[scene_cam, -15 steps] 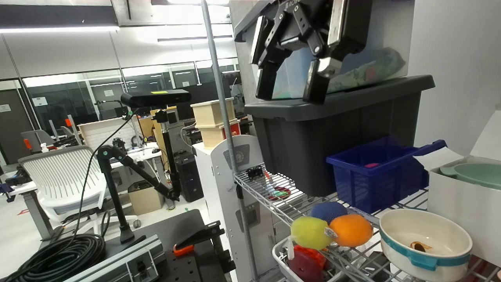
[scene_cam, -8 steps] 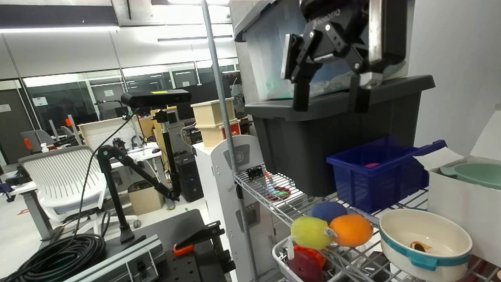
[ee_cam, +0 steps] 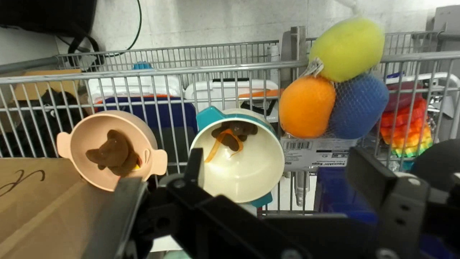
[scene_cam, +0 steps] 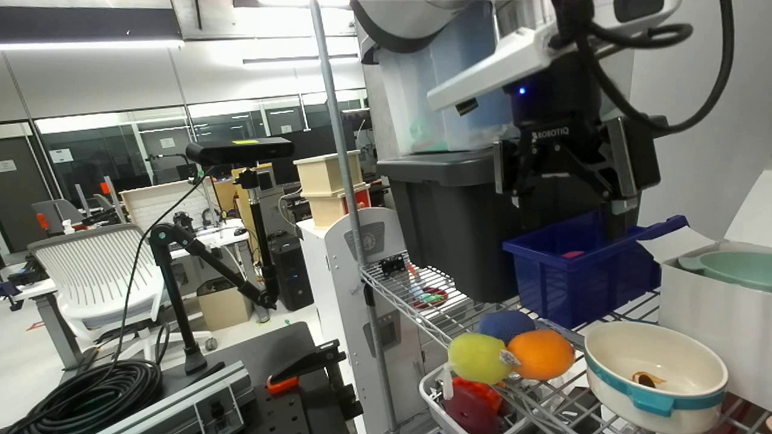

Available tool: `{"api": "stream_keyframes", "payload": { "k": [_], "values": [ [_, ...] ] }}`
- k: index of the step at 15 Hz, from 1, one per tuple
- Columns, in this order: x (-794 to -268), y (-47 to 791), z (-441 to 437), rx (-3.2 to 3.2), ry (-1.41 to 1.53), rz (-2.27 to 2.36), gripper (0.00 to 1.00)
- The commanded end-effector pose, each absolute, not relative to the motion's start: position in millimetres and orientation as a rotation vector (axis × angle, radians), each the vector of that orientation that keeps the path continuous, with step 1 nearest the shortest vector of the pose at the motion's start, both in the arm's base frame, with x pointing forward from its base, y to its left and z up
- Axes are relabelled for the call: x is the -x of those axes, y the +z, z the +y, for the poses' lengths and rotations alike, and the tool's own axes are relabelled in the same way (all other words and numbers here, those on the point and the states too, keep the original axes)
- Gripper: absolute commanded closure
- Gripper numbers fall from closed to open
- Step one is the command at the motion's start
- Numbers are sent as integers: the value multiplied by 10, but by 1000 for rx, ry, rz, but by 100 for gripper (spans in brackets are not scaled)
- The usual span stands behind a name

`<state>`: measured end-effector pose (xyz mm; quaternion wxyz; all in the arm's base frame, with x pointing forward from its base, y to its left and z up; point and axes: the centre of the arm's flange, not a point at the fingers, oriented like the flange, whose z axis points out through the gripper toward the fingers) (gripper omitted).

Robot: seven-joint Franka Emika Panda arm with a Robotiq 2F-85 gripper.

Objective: Move the brown doll from the right bowl to the left bowl

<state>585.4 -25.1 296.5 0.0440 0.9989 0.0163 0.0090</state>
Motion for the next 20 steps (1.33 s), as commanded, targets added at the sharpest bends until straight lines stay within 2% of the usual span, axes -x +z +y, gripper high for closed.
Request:
{"api": "stream_keyframes", "payload": {
  "k": [1, 13, 20],
  "values": [
    [-6203, 2661, -333, -3019, 96, 36, 0],
    [-6945, 1834, -1251, -2957, 97, -179, 0],
    [-7019, 1802, -1553, -2933, 111, -232, 0]
  ]
}}
